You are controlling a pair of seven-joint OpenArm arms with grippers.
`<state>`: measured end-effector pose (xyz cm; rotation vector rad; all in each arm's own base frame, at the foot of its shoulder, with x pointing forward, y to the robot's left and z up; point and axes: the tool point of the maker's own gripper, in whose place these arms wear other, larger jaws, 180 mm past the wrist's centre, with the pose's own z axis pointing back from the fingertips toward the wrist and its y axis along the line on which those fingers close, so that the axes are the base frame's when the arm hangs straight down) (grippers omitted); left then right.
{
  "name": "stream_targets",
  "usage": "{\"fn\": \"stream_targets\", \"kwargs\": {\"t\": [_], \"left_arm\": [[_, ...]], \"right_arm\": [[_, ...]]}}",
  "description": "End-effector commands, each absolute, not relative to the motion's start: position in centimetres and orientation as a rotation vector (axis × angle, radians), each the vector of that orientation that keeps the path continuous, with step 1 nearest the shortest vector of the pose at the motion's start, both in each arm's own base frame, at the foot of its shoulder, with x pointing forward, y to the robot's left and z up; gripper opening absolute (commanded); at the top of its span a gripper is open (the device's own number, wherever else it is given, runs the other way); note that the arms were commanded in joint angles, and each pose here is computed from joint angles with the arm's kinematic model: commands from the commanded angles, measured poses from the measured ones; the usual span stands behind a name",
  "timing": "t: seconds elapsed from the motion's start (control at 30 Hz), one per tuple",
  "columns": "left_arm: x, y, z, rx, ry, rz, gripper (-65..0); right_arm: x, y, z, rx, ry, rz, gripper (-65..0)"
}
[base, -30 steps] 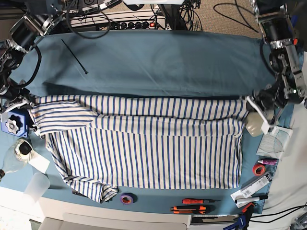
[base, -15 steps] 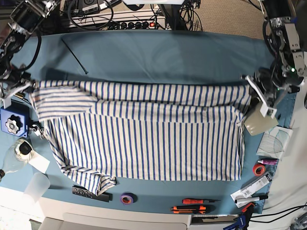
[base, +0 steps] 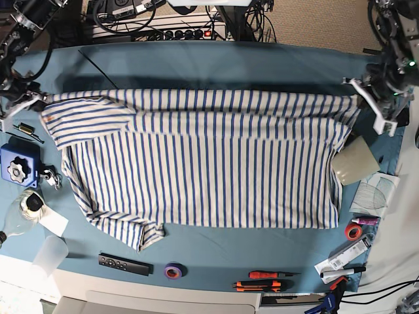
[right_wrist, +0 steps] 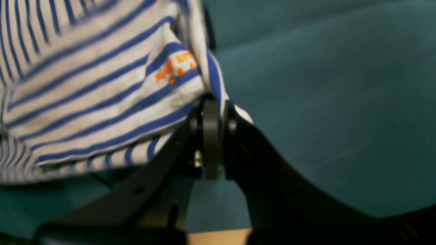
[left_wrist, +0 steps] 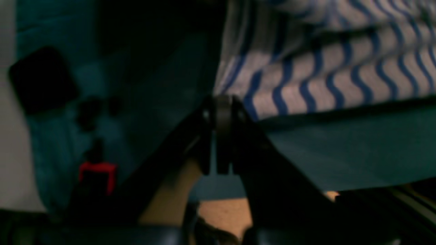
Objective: Fold the T-shirt properly
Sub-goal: 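Pull the folded edge back away from the hem with both grippers, then move the left gripper down to grasp the shirt's side near the hem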
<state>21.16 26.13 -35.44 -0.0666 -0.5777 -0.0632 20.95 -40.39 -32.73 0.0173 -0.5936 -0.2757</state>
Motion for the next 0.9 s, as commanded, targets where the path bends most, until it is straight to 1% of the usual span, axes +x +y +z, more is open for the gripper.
{"fn": "stream_targets", "kwargs": {"t": [0.0,0.13,0.27,0.47,0.57,0.6,0.67,0.73,0.8,0.87], "left_arm": [[21.2,27.2,-34.6,-0.033,-0.596,-0.072,-65.0],[20.1,26.7,-34.7,-0.090,-0.588,-0.075,-65.0],[19.3,26.6,-35.2,-0.095,-0.559,-0.073,-65.0],[19.3,26.5,-35.2,-0.096,-0.559,-0.077,-65.0],[19.1,26.2,-35.2,-0.101,-0.559,-0.136,-65.0],[19.1,26.0,-35.2,-0.106,-0.559,-0.149,-62.8],[19.0,25.8,-35.3,-0.117,-0.559,-0.150,-55.4],[18.8,25.8,-35.4,-0.117,-0.554,-0.150,-50.3],[18.6,25.9,-35.5,-0.117,-0.549,-0.149,-48.7],[18.4,25.9,-35.6,-0.116,-0.544,-0.149,-48.8]], "right_arm": [[20.8,-42.0,-31.1,-0.056,-0.615,-0.263,-65.0],[18.9,-42.4,-31.8,-0.085,-0.563,-0.263,-65.0],[17.4,-42.3,-32.7,-0.088,-0.520,-0.261,-65.0],[17.5,-42.2,-32.7,-0.081,-0.521,-0.261,-65.0],[17.4,-42.2,-32.7,-0.082,-0.517,-0.254,-65.0],[17.4,-42.1,-32.7,-0.081,-0.515,-0.243,-64.7],[17.4,-42.0,-32.7,-0.082,-0.515,-0.225,-57.4],[17.4,-42.0,-32.7,-0.082,-0.514,-0.213,-50.8],[17.4,-42.0,-32.7,-0.082,-0.511,-0.208,-47.7],[17.4,-41.9,-32.7,-0.078,-0.514,-0.208,-47.7]]}}
